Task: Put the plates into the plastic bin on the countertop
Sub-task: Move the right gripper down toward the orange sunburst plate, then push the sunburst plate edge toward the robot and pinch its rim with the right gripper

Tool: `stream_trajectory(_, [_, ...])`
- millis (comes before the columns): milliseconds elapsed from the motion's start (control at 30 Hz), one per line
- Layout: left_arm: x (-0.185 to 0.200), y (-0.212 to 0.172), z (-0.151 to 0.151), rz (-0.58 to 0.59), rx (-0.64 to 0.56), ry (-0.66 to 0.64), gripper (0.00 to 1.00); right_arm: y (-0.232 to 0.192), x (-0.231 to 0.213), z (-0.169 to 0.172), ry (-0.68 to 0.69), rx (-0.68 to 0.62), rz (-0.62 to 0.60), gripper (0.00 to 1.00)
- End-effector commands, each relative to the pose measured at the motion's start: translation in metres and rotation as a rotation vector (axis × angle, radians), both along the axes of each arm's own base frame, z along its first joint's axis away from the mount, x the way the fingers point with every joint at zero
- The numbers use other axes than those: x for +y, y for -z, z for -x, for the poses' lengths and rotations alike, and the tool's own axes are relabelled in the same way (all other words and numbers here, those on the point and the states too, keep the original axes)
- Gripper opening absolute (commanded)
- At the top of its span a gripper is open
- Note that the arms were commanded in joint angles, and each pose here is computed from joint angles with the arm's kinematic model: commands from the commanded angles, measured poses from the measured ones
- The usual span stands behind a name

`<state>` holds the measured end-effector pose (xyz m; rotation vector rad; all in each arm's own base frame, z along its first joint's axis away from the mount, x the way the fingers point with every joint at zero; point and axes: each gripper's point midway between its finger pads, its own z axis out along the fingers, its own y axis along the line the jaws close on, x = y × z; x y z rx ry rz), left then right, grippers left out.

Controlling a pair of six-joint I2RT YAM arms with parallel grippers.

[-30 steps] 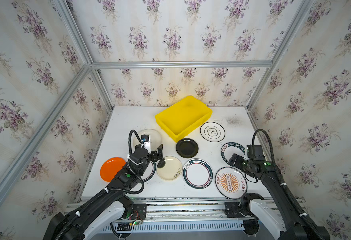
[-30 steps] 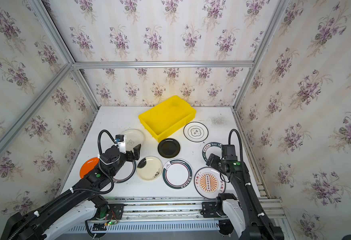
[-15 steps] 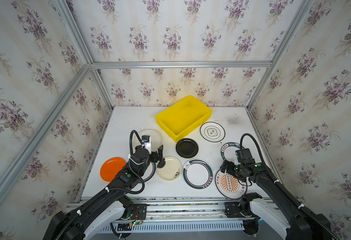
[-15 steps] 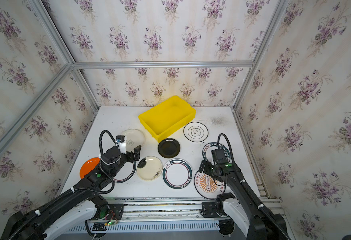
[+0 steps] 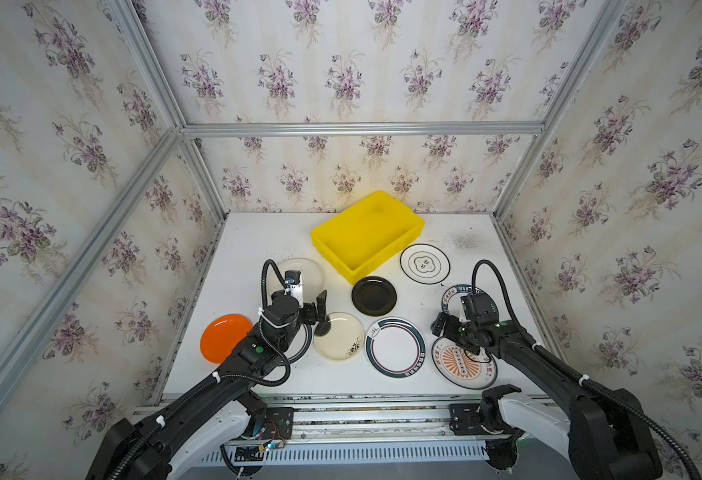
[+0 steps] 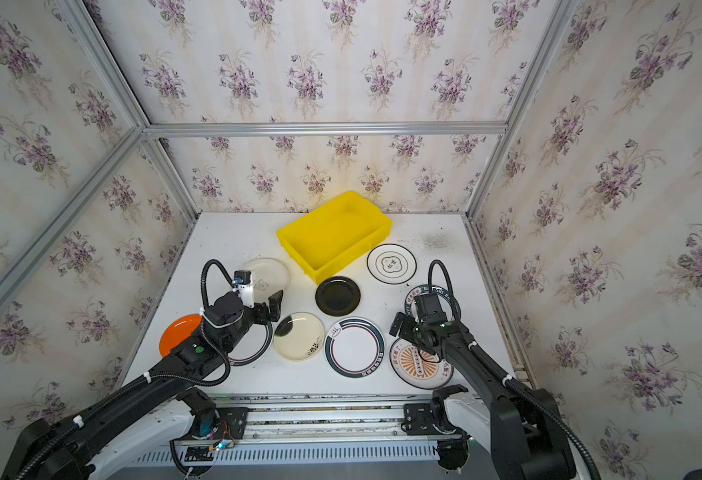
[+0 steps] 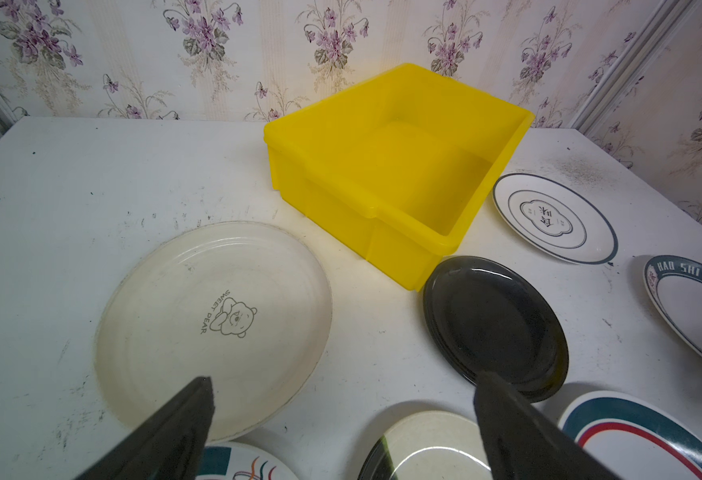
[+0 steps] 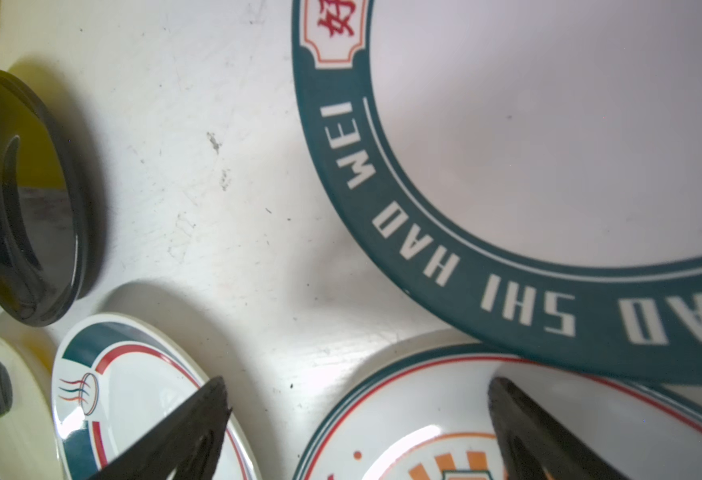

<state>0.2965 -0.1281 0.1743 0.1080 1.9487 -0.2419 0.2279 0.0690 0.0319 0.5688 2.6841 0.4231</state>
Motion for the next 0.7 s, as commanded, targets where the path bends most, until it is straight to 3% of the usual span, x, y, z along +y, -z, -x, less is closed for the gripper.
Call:
stream_trajectory(0, [-0.001, -0.005, -0.002, 0.015, -0.009, -0.002, 1.00, 0.003, -0.002, -0.006, 0.037, -0.003, 0.002, 1.00])
stream_trajectory(433, [0.001, -0.002, -0.003, -0.001, 0.002, -0.014, 1.00, 0.007, 0.006, -0.032, 0.028, -0.016, 0.016, 1.00])
stream_trajectory(667, [0.000, -0.002, -0.003, -0.003, 0.003, -0.013, 1.00, -0.020, 0.000, -0.037, 0.064, -0.091, 0.034, 1.00])
